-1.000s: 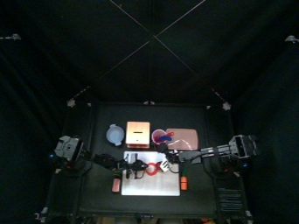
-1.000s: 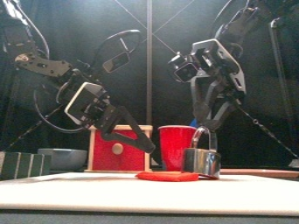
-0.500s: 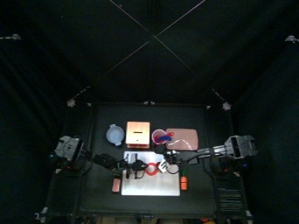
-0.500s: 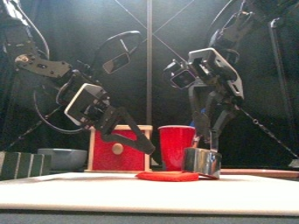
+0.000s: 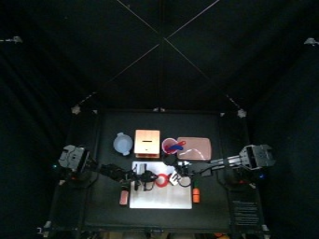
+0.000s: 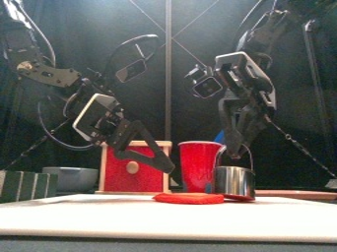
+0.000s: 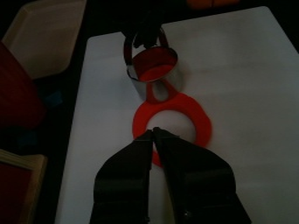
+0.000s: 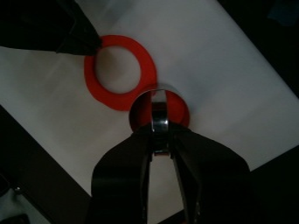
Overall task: Get the cutter from the drawer then cut the dough then place the extra dough in the bowl
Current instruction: Place the extra dough in the bowl
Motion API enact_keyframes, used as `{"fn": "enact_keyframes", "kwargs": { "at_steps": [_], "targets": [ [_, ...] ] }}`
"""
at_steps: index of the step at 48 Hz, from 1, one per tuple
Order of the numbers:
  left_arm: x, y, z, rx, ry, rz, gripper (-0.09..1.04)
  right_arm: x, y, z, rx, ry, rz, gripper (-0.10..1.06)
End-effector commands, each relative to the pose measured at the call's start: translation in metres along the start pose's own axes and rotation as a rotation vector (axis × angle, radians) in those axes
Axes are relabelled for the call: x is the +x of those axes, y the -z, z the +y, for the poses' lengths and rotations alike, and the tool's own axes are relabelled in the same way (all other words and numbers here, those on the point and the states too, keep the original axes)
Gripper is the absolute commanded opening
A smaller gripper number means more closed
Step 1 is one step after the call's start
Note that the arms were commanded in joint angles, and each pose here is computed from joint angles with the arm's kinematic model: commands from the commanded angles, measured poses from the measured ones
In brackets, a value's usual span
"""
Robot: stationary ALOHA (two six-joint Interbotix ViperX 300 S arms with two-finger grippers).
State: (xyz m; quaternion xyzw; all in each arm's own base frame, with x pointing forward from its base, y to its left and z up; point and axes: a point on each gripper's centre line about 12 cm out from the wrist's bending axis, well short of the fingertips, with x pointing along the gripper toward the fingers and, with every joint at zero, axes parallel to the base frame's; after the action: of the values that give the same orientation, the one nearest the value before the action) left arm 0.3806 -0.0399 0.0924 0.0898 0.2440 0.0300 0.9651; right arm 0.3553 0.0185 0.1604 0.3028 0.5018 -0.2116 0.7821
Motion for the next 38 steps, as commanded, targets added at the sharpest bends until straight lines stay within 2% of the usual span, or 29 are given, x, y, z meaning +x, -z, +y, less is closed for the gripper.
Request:
{"fn": "enact_keyframes", "kwargs": {
  "at_steps": [1,9,20,31,38],
  "targets": [
    [0.000,-0.006,0.002,-0.005,-0.005,-0.017,0.56,-0.018,-0.006,0.004,-0.010,-0.019,-0.030,0.57],
    [0.000,-0.005,0.002,-0.005,-0.006,-0.015,0.56,-0.035,-0.003,-0.011,-0.033,0.046,-0.029,0.57],
    [0.000,-0.005,0.002,-0.005,-0.006,-0.015,0.56,-0.036,0.005,-0.025,-0.067,0.086,-0.030,0.57],
    [0.001,-0.009,0.004,-0.006,-0.011,-0.026,0.58,-0.031,0.005,-0.025,-0.110,0.078,-0.061,0.61],
    [0.003,-0.014,0.006,-0.005,-0.016,-0.038,0.60,-0.030,0.006,-0.024,-0.130,0.077,-0.069,0.70]
  ]
}}
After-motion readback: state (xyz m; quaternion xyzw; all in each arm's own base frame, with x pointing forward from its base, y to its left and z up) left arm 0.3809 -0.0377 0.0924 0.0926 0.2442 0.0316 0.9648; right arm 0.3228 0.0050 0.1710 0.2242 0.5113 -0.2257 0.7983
